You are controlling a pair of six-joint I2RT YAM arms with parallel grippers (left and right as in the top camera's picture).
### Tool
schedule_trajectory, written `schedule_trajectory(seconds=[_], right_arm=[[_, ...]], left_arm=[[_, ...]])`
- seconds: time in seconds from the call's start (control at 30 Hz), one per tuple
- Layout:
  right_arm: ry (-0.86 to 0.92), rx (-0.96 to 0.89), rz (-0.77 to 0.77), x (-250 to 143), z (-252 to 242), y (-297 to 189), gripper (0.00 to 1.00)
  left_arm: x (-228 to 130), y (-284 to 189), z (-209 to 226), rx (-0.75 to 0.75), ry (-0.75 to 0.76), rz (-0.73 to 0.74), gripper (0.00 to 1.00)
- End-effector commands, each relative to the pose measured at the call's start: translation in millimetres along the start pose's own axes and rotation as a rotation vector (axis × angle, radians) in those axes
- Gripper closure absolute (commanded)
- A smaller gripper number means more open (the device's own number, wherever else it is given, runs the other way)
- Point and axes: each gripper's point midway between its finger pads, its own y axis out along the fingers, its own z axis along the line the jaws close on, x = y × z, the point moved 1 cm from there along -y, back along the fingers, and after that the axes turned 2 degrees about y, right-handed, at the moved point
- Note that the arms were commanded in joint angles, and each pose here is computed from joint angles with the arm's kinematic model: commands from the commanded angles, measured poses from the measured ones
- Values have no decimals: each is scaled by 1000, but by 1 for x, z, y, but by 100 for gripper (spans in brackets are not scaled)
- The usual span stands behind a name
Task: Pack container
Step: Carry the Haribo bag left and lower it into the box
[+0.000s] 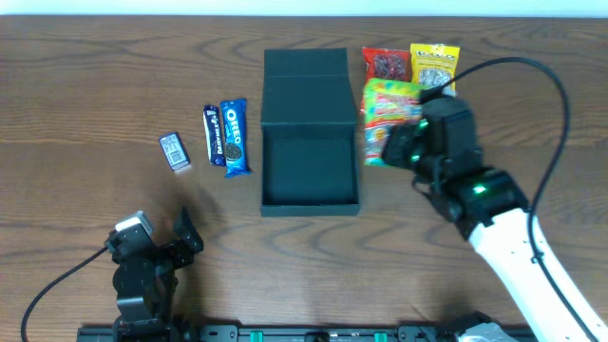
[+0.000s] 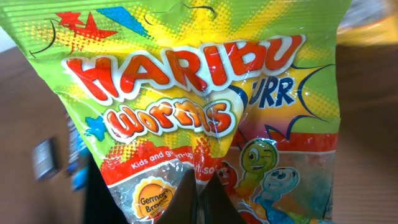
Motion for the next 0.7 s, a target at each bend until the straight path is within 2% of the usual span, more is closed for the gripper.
schedule_trajectory(seconds=[0.0,0.17,0.33,0.57,0.6,0.67], right_arm=[[47,49,25,-19,33,8,99],[65,53,93,-60,63,42,98],[122,-43,144,-95,58,74,99],[140,-110,114,-97,47,83,98],[140,-109,115,-97,47,83,89],[141,-90,137,-100,51,82,40]], left_arm=[[-6,3,3,12,2,10,5],[-6,3,3,12,2,10,5],[-6,3,3,12,2,10,5],[-6,3,3,12,2,10,5],[-6,3,3,12,2,10,5],[-6,3,3,12,2,10,5]])
